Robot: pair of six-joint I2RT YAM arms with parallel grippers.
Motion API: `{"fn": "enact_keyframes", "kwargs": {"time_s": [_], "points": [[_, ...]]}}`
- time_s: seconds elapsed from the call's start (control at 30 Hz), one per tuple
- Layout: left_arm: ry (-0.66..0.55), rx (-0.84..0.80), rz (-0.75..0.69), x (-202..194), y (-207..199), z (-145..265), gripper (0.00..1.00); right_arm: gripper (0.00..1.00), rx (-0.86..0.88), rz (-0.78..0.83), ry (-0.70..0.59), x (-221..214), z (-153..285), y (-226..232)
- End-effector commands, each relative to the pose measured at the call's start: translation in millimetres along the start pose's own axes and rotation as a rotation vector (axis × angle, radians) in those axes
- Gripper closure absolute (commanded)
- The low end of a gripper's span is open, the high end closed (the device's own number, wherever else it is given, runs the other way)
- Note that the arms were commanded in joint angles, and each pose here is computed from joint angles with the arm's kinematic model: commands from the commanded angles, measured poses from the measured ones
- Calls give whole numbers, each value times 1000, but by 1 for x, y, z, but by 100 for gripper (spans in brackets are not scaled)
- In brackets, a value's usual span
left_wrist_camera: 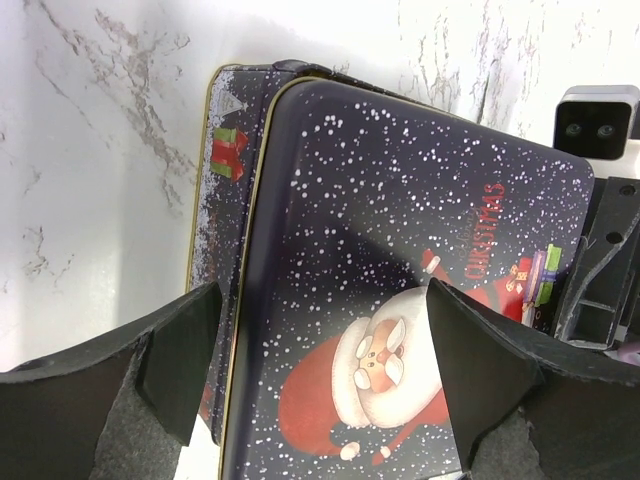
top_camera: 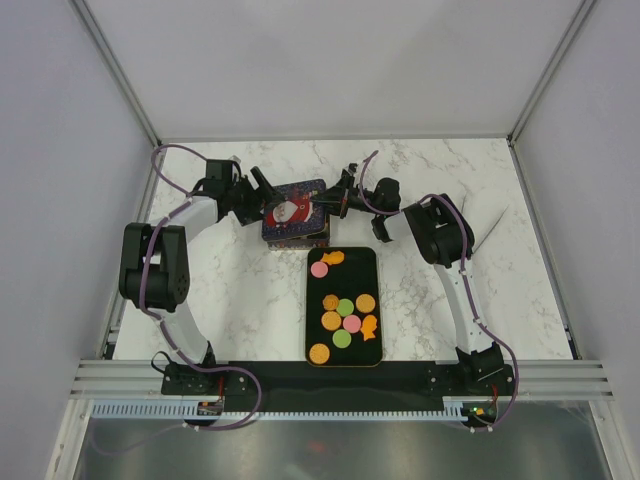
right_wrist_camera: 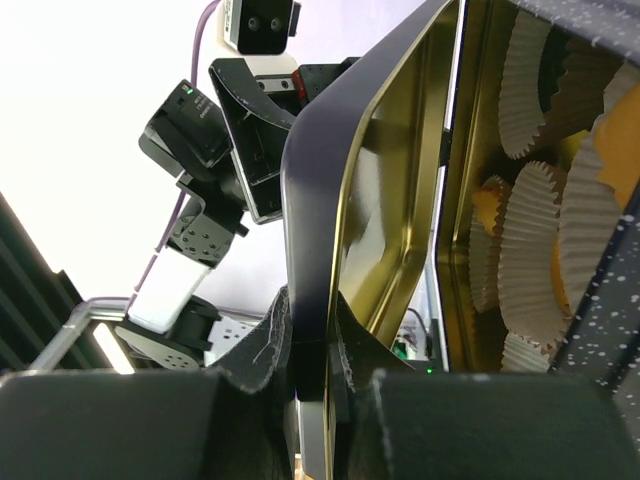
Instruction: Pack the cookies
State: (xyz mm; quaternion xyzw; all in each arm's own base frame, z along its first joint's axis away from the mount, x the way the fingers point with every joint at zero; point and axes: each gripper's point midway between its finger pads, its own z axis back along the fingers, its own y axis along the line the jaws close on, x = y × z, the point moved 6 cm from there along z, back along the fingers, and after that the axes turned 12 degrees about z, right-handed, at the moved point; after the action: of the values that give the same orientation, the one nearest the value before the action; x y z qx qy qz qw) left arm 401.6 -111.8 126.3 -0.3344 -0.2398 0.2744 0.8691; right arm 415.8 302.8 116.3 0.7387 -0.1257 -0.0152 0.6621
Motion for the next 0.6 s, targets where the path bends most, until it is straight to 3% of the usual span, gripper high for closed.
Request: {"fn": "enact_keyframes", "kwargs": {"time_s": [0.0, 0.57], "points": [[-50, -16, -62, 7, -10, 11, 9, 91, 174, 320, 3, -1, -5, 45], [-27, 19, -52, 4, 1, 0, 9, 91, 74, 302, -46, 8, -5, 11]]}}
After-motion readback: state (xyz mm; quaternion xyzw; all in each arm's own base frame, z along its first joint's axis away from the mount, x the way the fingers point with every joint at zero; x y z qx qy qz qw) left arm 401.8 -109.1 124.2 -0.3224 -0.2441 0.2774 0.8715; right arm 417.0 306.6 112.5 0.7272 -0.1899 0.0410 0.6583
